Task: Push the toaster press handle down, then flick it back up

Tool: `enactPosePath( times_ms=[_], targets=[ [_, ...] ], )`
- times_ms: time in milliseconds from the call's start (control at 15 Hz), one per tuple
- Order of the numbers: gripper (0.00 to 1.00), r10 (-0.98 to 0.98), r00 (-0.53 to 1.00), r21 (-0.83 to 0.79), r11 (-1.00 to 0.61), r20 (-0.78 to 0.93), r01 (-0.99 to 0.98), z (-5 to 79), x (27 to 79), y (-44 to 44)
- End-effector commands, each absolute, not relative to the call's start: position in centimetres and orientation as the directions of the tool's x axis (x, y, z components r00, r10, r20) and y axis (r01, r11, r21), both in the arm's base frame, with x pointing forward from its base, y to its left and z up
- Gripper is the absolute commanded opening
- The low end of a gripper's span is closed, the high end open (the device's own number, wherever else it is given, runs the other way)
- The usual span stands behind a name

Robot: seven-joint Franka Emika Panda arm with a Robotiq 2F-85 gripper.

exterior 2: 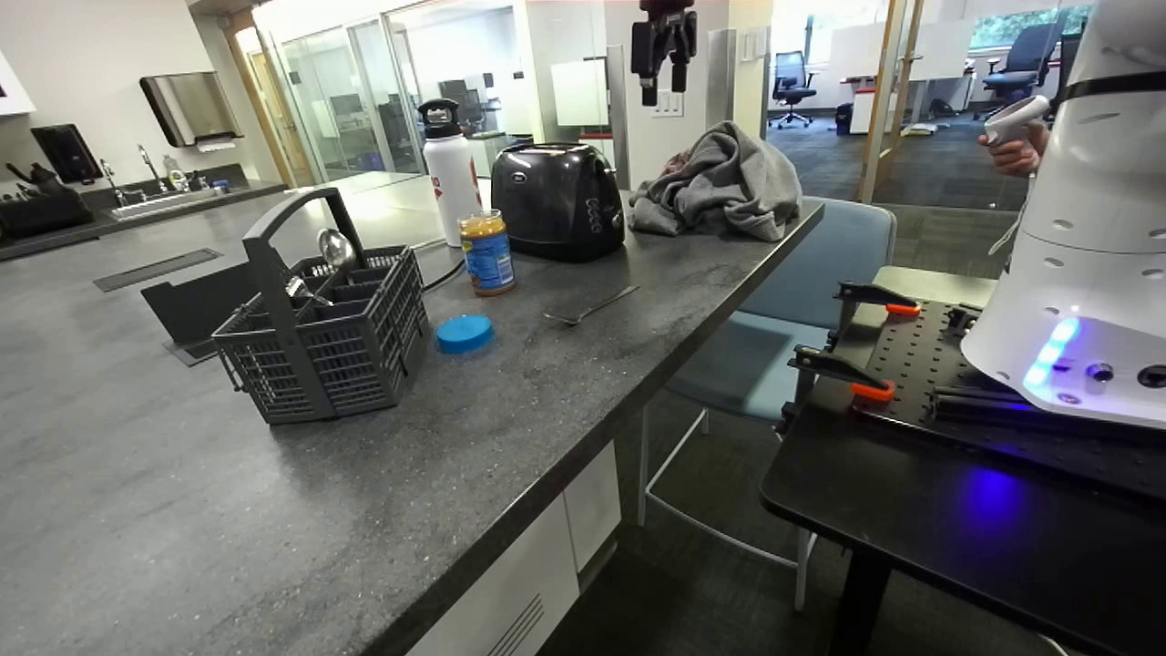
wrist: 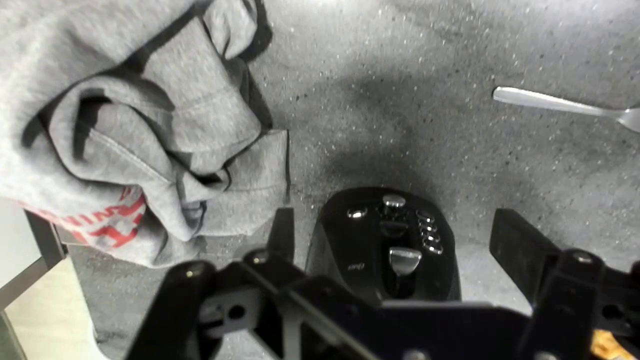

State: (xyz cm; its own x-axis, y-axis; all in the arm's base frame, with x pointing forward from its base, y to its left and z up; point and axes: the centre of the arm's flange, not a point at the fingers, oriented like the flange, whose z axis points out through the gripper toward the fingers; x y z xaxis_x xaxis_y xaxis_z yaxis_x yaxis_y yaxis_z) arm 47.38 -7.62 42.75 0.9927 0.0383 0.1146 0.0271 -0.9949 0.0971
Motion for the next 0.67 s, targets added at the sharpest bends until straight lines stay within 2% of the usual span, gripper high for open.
enactPosePath(
  times_ms=[0,267,333,400,600],
  targets=[
    [1.00,0.037,0.991,0.100,-0.995,0.126,0.024,42.4,48.5,-7.7],
    [1.00,0.037,0.993,0.100,-0.995,0.115,0.025,41.6,49.2,-7.8],
    [0.75,0.006,0.992,0.120,-0.993,0.128,-0.009,41.8,49.0,-7.9],
    [0.74,-0.005,0.990,0.120,-0.993,0.143,-0.022,41.7,48.9,-7.9],
    [0.49,-0.027,0.987,0.094,-0.995,0.155,-0.042,41.4,49.7,-8.1]
  ],
)
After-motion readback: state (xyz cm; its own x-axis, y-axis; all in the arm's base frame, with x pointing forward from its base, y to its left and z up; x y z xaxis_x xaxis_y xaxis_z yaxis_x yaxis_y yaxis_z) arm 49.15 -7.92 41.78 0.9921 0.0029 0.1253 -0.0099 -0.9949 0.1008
